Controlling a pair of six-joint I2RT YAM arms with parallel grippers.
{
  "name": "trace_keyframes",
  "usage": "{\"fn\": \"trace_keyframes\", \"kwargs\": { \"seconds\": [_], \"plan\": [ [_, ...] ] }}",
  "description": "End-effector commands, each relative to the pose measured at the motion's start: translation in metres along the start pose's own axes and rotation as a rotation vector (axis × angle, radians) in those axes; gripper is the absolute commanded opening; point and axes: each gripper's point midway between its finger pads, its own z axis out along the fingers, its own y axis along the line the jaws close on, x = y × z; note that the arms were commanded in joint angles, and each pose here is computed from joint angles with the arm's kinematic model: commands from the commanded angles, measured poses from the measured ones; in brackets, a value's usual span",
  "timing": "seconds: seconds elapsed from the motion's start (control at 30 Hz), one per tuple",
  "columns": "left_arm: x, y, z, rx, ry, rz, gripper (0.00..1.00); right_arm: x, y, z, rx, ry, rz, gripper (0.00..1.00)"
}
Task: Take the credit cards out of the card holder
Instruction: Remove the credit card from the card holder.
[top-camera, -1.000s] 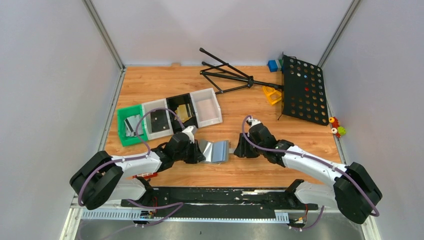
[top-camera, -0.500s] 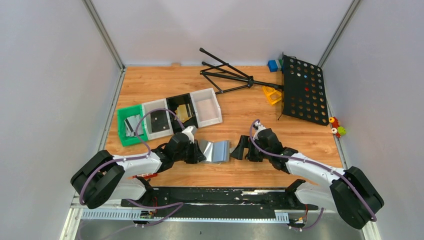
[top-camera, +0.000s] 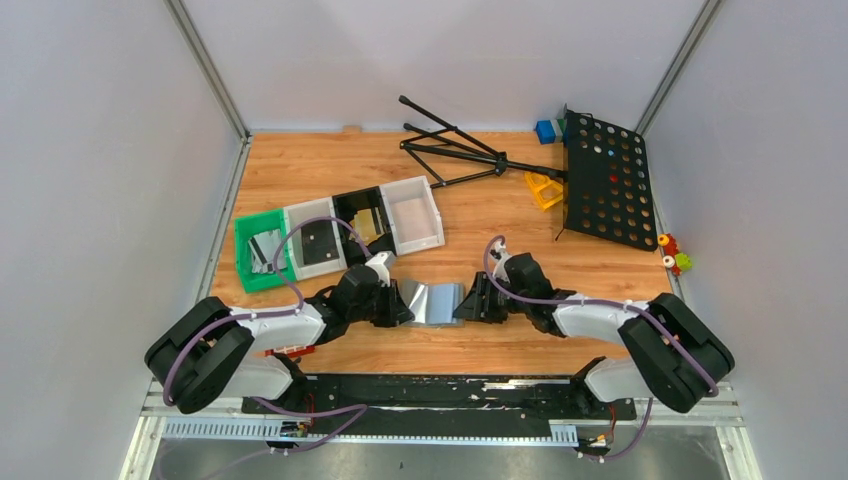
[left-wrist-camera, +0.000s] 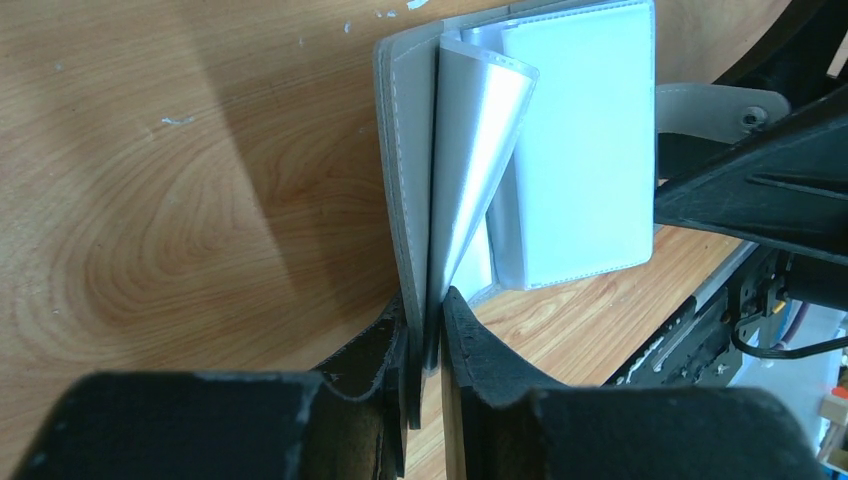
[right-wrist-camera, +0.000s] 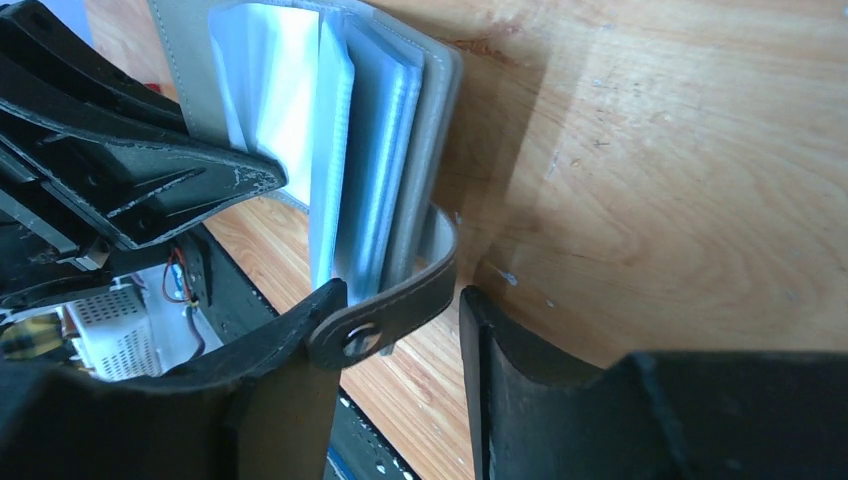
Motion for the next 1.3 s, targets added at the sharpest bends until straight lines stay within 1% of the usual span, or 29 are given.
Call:
{"fn": "trace_keyframes", "kwargs": {
  "seconds": [0.0, 0.07, 0.13, 0.2, 0.33, 0.43, 0.53, 0.63, 0.67, 0.7, 0.73, 0.8, 0.83, 0.87, 0.93, 1.03, 1.13, 1.27],
  "plan": [
    [0.003, 0.002, 0.002, 0.003, 0.011, 0.001, 0.21, -0.019, 0.028, 0.006, -0.108, -0.028, -0.008, 0.42],
    [0.003, 0.001, 0.002, 0.006, 0.010, 0.002, 0.21, -0.019, 0.028, 0.007, -0.109, -0.027, -0.004, 0.35],
    [0.003, 0.000, 0.002, 0.009, 0.010, 0.003, 0.21, -0.020, 0.029, 0.008, -0.118, -0.030, -0.004, 0.33],
    [0.003, -0.001, 0.002, 0.016, 0.011, 0.003, 0.21, -0.021, 0.033, 0.009, -0.134, -0.027, -0.007, 0.34],
    [0.002, -0.012, 0.001, 0.074, 0.011, 0.003, 0.21, -0.022, 0.042, 0.009, -0.177, -0.014, -0.013, 0.45],
    [-0.001, -0.024, -0.001, 0.131, 0.005, -0.002, 0.22, -0.023, 0.048, 0.010, -0.200, -0.010, -0.018, 0.45],
    [-0.004, -0.035, -0.003, 0.179, 0.002, -0.001, 0.23, -0.023, 0.049, 0.012, -0.198, 0.003, -0.021, 0.43],
    [-0.008, -0.046, -0.006, 0.230, -0.010, 0.000, 0.26, -0.020, 0.049, 0.015, -0.186, 0.022, -0.024, 0.41],
    [-0.009, -0.048, -0.007, 0.240, -0.010, 0.000, 0.28, -0.019, 0.049, 0.017, -0.177, 0.029, -0.024, 0.40],
    [-0.009, -0.049, -0.007, 0.245, -0.010, 0.000, 0.33, -0.018, 0.048, 0.018, -0.169, 0.037, -0.025, 0.38],
    [-0.009, -0.050, -0.008, 0.250, -0.011, 0.000, 0.40, -0.018, 0.046, 0.018, -0.158, 0.039, -0.026, 0.36],
    [-0.010, -0.052, -0.009, 0.260, -0.018, 0.000, 0.59, -0.017, 0.046, 0.018, -0.149, 0.043, -0.033, 0.30],
    [-0.011, -0.053, -0.010, 0.268, -0.023, 0.000, 0.66, -0.017, 0.046, 0.018, -0.144, 0.043, -0.041, 0.27],
    [-0.012, -0.055, -0.010, 0.275, -0.028, 0.002, 0.71, -0.017, 0.047, 0.017, -0.141, 0.043, -0.049, 0.23],
    [-0.014, -0.057, -0.011, 0.283, -0.034, 0.002, 0.79, -0.015, 0.048, 0.017, -0.119, 0.047, -0.069, 0.20],
    [-0.017, -0.060, -0.009, 0.286, -0.034, -0.003, 0.84, -0.013, 0.053, 0.017, -0.076, 0.066, -0.117, 0.18],
    [-0.017, -0.062, -0.008, 0.295, -0.029, -0.009, 0.86, -0.012, 0.062, 0.016, -0.059, 0.067, -0.165, 0.19],
    [-0.017, -0.064, -0.008, 0.309, -0.025, -0.015, 0.87, -0.011, 0.071, 0.016, -0.065, 0.070, -0.196, 0.22]
  ]
}}
